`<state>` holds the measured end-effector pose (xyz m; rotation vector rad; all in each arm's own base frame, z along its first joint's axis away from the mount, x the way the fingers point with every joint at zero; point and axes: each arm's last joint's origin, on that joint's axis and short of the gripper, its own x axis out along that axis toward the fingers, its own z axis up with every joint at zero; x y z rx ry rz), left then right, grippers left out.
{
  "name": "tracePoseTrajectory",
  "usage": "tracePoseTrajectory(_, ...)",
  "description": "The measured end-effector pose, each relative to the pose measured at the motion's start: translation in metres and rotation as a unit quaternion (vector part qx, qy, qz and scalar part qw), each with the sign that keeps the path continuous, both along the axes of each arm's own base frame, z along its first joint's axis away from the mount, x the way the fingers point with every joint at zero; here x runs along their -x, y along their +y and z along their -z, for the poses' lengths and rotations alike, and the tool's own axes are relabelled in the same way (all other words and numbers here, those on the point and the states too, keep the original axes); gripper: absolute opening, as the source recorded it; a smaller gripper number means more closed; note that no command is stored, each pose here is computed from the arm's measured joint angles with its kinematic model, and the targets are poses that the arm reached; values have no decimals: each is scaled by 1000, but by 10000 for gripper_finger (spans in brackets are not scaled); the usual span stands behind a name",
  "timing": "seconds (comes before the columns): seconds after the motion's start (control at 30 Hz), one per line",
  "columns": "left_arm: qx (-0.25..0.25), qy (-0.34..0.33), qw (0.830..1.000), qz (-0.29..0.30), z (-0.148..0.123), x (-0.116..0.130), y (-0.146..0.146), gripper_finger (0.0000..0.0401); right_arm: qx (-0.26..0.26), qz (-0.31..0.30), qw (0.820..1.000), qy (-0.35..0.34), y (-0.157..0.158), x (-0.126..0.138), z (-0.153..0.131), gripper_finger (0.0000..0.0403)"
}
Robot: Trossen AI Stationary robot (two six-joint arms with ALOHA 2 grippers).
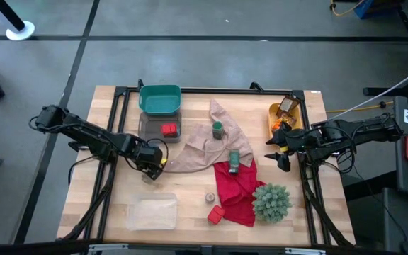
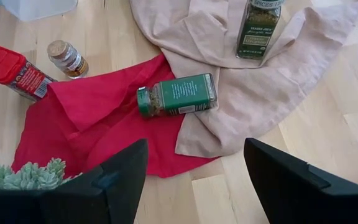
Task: Sort spices by type
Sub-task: Put the left brown seasoning bottle into the transparent bin
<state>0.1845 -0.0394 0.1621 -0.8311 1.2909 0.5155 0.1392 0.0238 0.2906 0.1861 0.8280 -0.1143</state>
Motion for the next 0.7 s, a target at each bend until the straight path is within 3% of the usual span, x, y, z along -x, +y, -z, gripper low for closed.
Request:
tracePoseTrajectory(0.17,46,-2,999,1,-6,-4,-2,246,0,0,1000,0,0,0,0,266)
tracePoseTrajectory(0.7,75,20,997,-4,-6,2,-19,249,0,0,1000,0,0,0,0,266)
